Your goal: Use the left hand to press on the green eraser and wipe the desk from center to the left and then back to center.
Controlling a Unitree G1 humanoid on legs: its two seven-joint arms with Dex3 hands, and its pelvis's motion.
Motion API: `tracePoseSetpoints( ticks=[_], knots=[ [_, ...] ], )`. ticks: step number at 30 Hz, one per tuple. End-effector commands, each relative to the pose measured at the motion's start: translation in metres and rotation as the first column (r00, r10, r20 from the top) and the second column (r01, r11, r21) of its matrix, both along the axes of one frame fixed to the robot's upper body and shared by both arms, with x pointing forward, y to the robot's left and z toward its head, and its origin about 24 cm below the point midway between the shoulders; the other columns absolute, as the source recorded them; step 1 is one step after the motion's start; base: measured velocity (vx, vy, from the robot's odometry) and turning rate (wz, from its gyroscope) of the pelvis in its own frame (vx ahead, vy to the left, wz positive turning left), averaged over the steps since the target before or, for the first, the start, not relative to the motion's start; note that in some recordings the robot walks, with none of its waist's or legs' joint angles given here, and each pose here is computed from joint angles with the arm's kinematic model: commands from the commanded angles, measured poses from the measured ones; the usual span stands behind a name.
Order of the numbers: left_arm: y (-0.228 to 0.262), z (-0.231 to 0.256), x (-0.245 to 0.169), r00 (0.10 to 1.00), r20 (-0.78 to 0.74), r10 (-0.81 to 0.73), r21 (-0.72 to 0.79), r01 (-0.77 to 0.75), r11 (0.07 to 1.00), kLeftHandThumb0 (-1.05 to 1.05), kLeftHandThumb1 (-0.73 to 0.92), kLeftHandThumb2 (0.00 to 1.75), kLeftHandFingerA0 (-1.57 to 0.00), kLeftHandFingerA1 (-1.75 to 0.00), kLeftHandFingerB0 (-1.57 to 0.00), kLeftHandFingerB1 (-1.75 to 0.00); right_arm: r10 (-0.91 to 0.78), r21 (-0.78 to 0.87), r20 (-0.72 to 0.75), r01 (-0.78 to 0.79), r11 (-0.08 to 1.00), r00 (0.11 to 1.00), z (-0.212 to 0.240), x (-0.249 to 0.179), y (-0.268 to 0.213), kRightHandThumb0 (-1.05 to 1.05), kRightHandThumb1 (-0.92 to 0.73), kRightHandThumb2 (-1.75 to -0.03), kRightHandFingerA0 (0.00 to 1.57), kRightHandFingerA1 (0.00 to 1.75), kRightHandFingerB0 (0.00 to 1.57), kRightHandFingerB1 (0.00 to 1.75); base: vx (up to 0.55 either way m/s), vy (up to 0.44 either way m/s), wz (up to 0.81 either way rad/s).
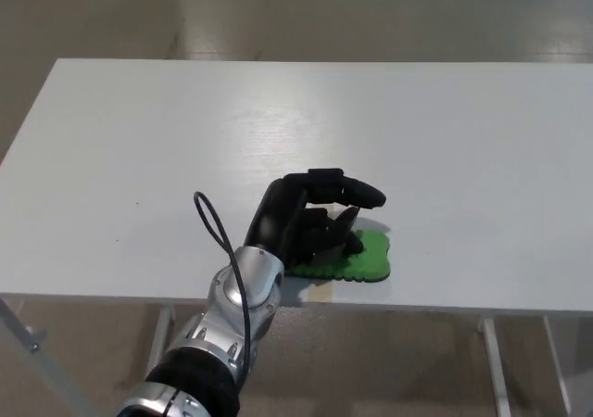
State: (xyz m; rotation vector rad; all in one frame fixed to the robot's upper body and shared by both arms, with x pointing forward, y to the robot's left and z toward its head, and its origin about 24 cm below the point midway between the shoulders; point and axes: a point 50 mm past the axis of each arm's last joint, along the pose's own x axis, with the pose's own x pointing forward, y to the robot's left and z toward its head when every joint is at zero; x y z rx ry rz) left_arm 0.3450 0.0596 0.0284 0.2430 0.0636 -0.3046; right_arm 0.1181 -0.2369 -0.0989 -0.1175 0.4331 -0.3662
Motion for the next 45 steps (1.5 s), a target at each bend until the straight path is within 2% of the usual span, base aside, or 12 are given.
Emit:
tracePoseSetpoints(
  ticks=[1,2,5,6,26,32,34,35,39,40,43,45],
  knots=[
    [0.007,-0.031,-0.014,0.982,-0.173,-0.072,0.095,0.089,0.991,-0.36,0.73,0.63,-0.79,-0.45,-0.62,-0.39,0.018,-0.002,-0.012,-0.018,1.000,1.000,0.000,0.000,-0.002,-0.15,-0.66,-0.59,0.82,0.57,0.64,0.52,0.00,0.000,0.00],
    [0.012,-0.027,-0.011,0.982,-0.169,-0.090,0.085,0.105,0.991,-0.55,0.53,0.74,-0.14,-0.38,-0.21,-0.40,0.018,-0.002,-0.014,-0.018,1.000,1.000,-0.001,0.000,-0.001,-0.15,-0.66,-0.59,0.82,0.57,0.64,0.52,0.00,0.000,0.00],
    [0.020,-0.010,0.000,0.979,-0.140,-0.146,0.049,0.154,0.987,-0.61,0.55,0.57,0.00,-0.10,-0.11,-0.31,0.019,-0.004,-0.014,-0.019,1.000,1.000,-0.001,0.002,-0.001,-0.17,-0.66,-0.58,0.82,0.57,0.64,0.52,0.00,0.000,0.00],
    [0.024,0.000,0.005,0.978,-0.126,-0.169,0.027,0.174,0.984,-0.72,0.45,0.79,0.00,-0.02,-0.01,-0.31,0.019,-0.006,-0.016,-0.019,1.000,1.000,-0.001,0.001,-0.001,-0.17,-0.66,-0.58,0.82,0.57,0.64,0.52,0.00,0.000,0.00],
    [0.098,0.183,-0.011,0.795,0.449,-0.407,0.150,0.382,0.912,-0.76,0.47,0.84,-0.06,-0.05,-0.05,-0.34,-0.010,0.005,-0.055,0.011,1.000,0.998,-0.006,-0.015,-0.009,-0.18,-0.66,-0.58,0.82,0.57,0.65,0.53,0.00,0.000,0.00],
    [0.118,0.186,-0.048,0.759,0.470,-0.451,0.150,0.435,0.888,-0.77,0.47,0.86,-0.09,-0.10,-0.05,-0.36,-0.009,-0.006,-0.072,0.009,1.000,0.997,-0.007,-0.014,-0.008,-0.18,-0.66,-0.59,0.81,0.57,0.63,0.51,0.00,0.000,0.00],
    [0.122,0.180,-0.061,0.755,0.462,-0.466,0.142,0.455,0.879,-0.85,0.56,0.60,-0.03,-0.23,-0.08,-0.31,-0.012,-0.009,-0.071,0.012,1.000,0.997,-0.006,-0.014,-0.009,-0.19,-0.66,-0.59,0.80,0.57,0.62,0.51,0.00,0.000,0.00],
    [0.125,0.174,-0.072,0.758,0.447,-0.476,0.122,0.475,0.871,-0.78,0.49,0.88,-0.12,-0.12,-0.03,-0.37,-0.012,-0.006,-0.072,0.011,1.000,0.997,-0.006,-0.015,-0.009,-0.19,-0.67,-0.59,0.80,0.57,0.60,0.50,0.00,0.000,0.00],
    [0.130,0.156,-0.099,0.765,0.392,-0.511,0.058,0.534,0.843,-0.83,0.53,0.87,-0.15,-0.10,-0.05,-0.36,-0.006,0.004,-0.074,0.006,1.000,0.997,-0.007,-0.018,-0.010,-0.19,-0.67,-0.59,0.79,0.57,0.60,0.50,0.00,0.000,0.00],
    [0.132,0.150,-0.109,0.768,0.370,-0.523,0.038,0.550,0.834,-0.82,0.56,0.58,-0.07,-0.23,-0.11,-0.32,-0.004,0.006,-0.074,0.005,1.000,0.997,-0.007,-0.019,-0.011,-0.18,-0.67,-0.59,0.79,0.57,0.60,0.50,0.00,0.000,0.00],
    [0.132,0.143,-0.121,0.771,0.346,-0.535,0.018,0.564,0.825,-0.82,0.56,0.58,-0.07,-0.23,-0.11,-0.32,-0.004,0.008,-0.074,0.004,1.000,0.997,-0.007,-0.019,-0.012,-0.18,-0.67,-0.59,0.79,0.57,0.60,0.50,0.00,0.000,0.00],
    [0.139,0.118,-0.149,0.782,0.271,-0.561,-0.061,0.596,0.801,-0.37,0.22,0.86,0.00,-0.49,-0.01,-0.48,0.000,0.003,-0.068,0.001,1.000,0.998,-0.007,-0.016,-0.011,-0.18,-0.67,-0.59,0.79,0.57,0.60,0.51,0.00,0.000,0.00]
  ],
)
